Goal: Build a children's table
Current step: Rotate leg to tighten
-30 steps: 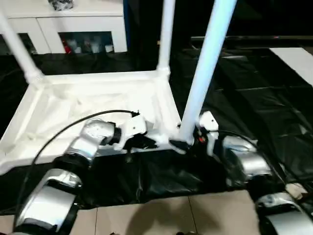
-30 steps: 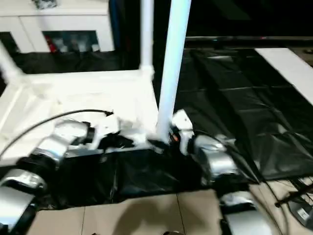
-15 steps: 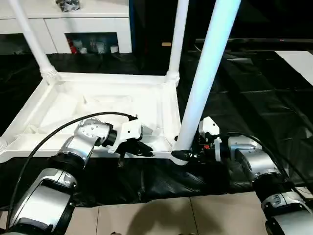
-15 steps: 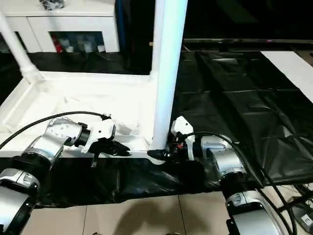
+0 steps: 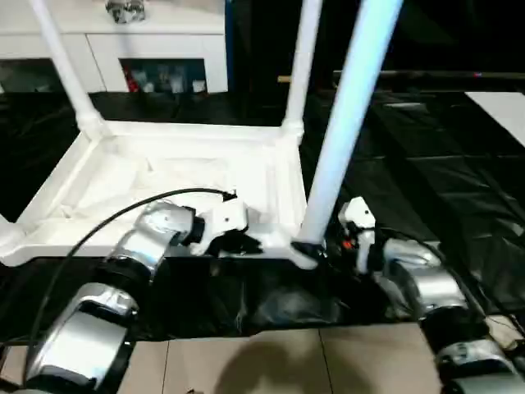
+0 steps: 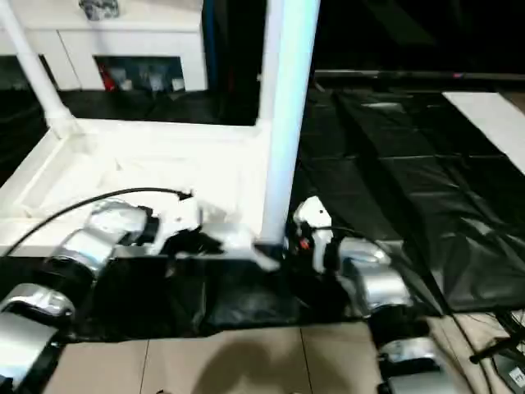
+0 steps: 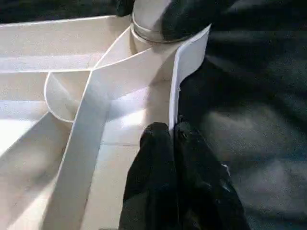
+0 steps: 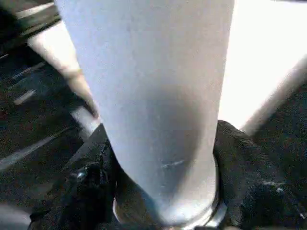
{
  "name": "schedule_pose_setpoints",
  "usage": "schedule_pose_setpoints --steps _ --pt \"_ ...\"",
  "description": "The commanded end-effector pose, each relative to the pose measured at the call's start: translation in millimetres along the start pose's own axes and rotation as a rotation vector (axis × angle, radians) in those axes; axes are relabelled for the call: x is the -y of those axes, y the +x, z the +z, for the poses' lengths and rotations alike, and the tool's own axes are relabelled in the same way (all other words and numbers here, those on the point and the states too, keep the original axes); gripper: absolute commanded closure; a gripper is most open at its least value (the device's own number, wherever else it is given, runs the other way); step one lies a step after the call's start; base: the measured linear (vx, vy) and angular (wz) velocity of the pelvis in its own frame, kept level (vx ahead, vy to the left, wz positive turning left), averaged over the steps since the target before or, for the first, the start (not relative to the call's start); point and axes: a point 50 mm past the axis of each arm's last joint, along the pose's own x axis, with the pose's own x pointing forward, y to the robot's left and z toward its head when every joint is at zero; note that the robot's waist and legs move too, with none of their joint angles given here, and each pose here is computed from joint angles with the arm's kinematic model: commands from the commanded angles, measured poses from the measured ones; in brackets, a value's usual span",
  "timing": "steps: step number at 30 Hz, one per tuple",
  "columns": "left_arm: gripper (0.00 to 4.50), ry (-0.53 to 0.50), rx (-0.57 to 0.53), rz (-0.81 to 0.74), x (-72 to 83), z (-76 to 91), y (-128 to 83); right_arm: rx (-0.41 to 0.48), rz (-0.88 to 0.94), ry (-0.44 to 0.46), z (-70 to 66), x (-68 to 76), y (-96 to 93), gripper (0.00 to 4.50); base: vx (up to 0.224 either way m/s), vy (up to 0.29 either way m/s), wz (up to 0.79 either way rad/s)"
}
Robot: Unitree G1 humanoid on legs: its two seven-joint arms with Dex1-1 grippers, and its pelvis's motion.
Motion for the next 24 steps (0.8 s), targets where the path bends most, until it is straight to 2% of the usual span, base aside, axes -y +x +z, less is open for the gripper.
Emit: schedule_pose_setpoints --steps 1,4,7,24 --pt "4.50 -0.023 0.082 0.059 10.8 27.9 39 -0.061 -0.071 0.013 -8.4 -25.2 31.4 1.97 -0.050 0.030 -0.07" --pt "4.50 -0.014 0.090 0.066 14.0 34.4 48 -0.058 -0.140 0.020 -5.1 -28.4 40.1 1.97 0.000 0.000 0.00" --pt "4.50 0.014 0.102 0.076 16.8 41.0 53 -0.011 -0.237 0.017 4.0 -25.9 46.3 1.97 0.000 0.000 0.00" --pt "4.50 0.014 0.102 0.076 16.8 41.0 53 -0.011 -0.237 0.017 4.0 -25.9 46.3 1.97 0.000 0.000 0.00"
